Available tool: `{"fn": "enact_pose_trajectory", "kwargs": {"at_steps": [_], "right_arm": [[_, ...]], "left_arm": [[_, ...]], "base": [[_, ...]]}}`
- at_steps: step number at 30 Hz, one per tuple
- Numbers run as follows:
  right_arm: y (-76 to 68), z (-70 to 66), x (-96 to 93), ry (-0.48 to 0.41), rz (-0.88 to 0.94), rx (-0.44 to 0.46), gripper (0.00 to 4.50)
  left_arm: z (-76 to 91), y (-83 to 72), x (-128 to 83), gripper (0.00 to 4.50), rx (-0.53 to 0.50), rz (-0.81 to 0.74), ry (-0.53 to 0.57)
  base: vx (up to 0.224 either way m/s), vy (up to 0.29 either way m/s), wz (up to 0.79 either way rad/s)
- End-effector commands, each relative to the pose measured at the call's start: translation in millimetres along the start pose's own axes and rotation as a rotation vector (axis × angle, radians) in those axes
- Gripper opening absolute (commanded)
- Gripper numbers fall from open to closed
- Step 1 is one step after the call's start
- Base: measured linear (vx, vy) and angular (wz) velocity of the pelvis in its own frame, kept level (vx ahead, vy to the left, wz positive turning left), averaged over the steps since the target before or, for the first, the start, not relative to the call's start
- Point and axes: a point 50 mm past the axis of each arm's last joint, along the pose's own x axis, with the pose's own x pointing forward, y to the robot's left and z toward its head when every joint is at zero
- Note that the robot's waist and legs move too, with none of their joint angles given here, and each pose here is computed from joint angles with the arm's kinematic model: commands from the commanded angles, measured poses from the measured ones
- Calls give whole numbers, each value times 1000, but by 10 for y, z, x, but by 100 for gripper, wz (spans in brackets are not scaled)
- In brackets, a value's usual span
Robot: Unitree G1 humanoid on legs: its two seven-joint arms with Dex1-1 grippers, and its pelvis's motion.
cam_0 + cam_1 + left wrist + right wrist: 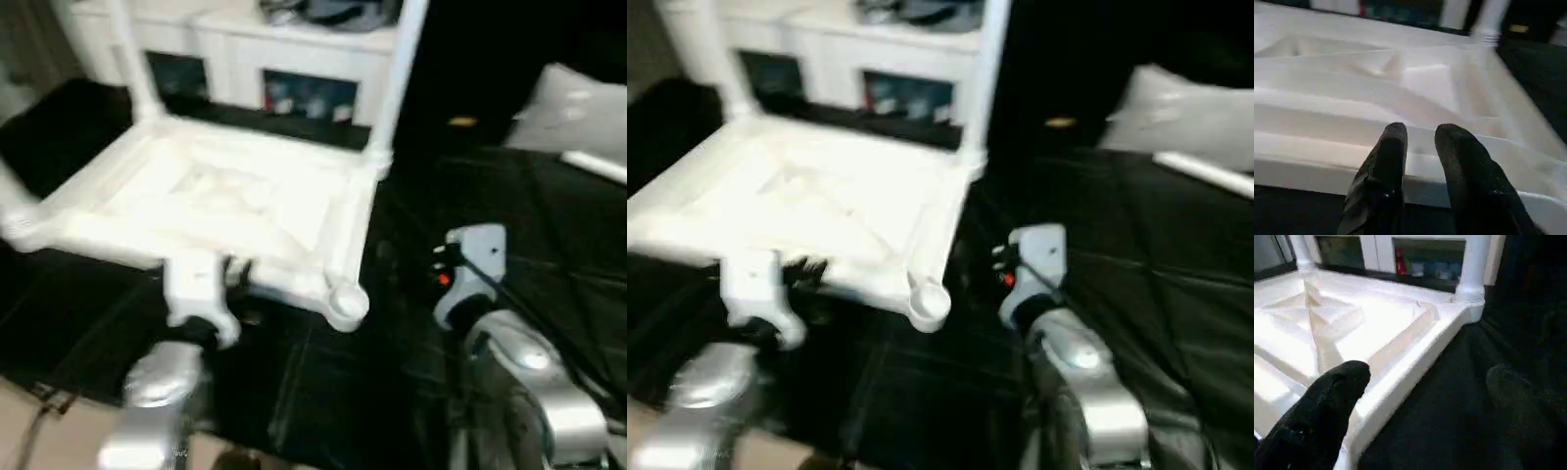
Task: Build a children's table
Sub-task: Rotate table base, then move to table
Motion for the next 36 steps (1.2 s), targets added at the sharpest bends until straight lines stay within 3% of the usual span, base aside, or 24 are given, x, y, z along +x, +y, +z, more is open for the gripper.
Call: {"fn": "enact_pose_trajectory", "kwargs": {"at_steps": [1, 10, 14, 23, 26, 36], "right_arm": [[-15, 14, 5, 0, -16, 13, 450], [-62, -66, -77, 42, -62, 26, 450], [-32, -138, -114, 83, -58, 39, 450], [-39, -120, -135, 75, -62, 47, 450], [-24, -132, -141, 82, -51, 42, 450], [-32, -154, -171, 96, -52, 46, 450]], "left_arm": [[27, 41, 16, 148, 17, 29, -18], [70, 60, 3, 156, 2, 41, -37], [82, 100, -23, 156, 16, 50, -43], [66, 94, -64, 156, 11, 51, -37], [58, 89, -78, 187, 10, 51, -33], [36, 89, -147, 199, 8, 50, -23]], "base": [[-13, -175, 64], [-30, -249, 74], [-13, -268, 10], [-28, -240, 5], [-89, -308, -8], [-115, -255, 6]]}}
